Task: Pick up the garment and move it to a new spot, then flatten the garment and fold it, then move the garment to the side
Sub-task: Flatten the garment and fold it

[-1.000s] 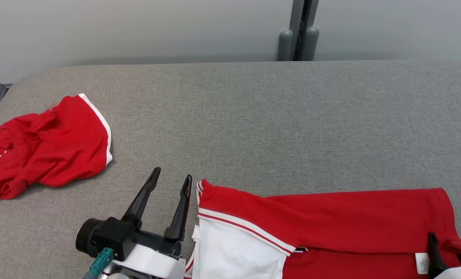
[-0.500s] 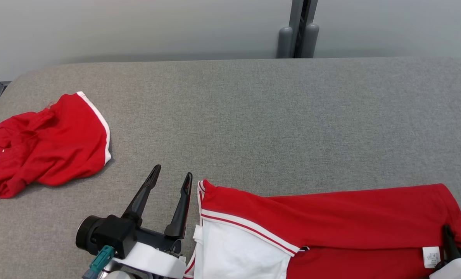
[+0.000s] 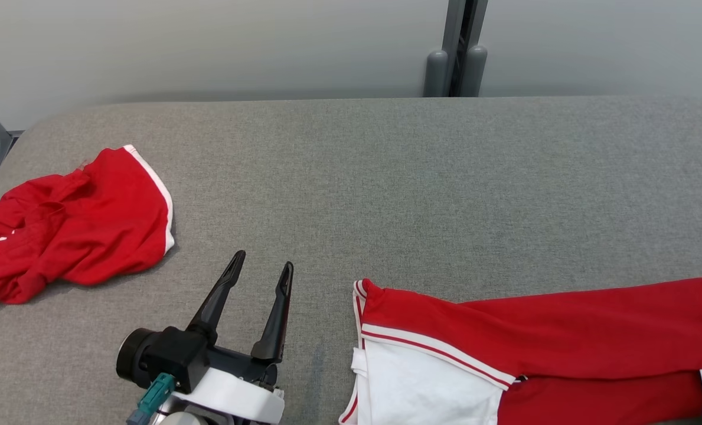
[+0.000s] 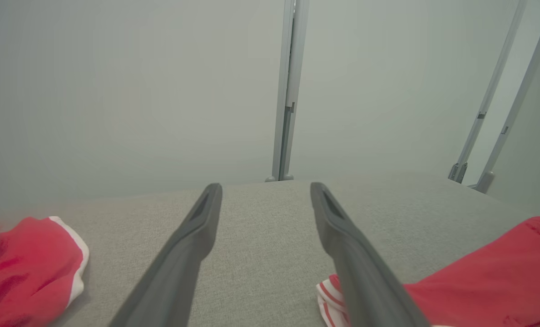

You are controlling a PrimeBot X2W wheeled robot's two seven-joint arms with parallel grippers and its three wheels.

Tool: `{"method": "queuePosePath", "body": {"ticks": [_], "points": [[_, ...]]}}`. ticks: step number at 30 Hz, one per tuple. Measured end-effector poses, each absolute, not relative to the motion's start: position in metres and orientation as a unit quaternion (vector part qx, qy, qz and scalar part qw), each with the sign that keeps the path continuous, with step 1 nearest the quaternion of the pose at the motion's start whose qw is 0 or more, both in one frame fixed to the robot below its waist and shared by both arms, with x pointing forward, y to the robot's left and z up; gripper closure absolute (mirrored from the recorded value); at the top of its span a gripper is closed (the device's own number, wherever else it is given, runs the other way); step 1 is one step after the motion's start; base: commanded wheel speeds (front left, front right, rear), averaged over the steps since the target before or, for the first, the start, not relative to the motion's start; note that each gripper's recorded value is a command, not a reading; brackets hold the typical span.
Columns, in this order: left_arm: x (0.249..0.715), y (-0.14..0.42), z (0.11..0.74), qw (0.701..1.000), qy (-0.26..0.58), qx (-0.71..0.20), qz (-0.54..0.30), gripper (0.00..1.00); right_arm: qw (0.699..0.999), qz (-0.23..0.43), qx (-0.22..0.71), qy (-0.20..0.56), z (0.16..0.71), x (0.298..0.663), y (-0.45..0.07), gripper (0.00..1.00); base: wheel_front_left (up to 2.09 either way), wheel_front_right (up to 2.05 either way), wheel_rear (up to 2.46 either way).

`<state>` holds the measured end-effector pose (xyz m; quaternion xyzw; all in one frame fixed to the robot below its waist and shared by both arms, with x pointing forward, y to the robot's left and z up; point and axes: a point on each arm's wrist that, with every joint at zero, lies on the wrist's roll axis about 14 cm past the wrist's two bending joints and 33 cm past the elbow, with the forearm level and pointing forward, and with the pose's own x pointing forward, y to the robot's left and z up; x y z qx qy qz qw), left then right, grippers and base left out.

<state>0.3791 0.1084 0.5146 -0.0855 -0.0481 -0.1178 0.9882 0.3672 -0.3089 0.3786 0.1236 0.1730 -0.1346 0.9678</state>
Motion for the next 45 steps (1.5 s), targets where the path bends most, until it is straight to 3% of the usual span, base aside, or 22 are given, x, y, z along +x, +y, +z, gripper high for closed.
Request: {"method": "queuePosePath", "body": {"ticks": [7, 16, 30, 45], "points": [[0.373, 0.107, 0.519, 0.988, -0.053, -0.088, -0.117, 0.0, 0.971, -0.094, 0.132, 0.176, 0.379, 0.366, -0.279, 1.0, 0.0, 0.0, 0.0], [0.374, 0.111, 0.54, 0.987, -0.085, -0.079, -0.113, 0.0, 0.963, -0.008, 0.226, 0.144, 0.412, 0.367, -0.214, 1.0, 0.0, 0.0, 0.0], [0.394, 0.177, 0.58, 0.985, -0.15, -0.081, -0.024, 0.0, 0.879, 0.148, 0.421, 0.168, 0.464, 0.362, -0.074, 1.0, 0.0, 0.0, 0.0], [0.371, 0.289, 0.585, 0.975, -0.17, -0.064, 0.131, 0.0, 0.817, 0.244, 0.458, 0.252, 0.455, 0.346, 0.018, 1.0, 0.0, 0.0, 0.0]]}}
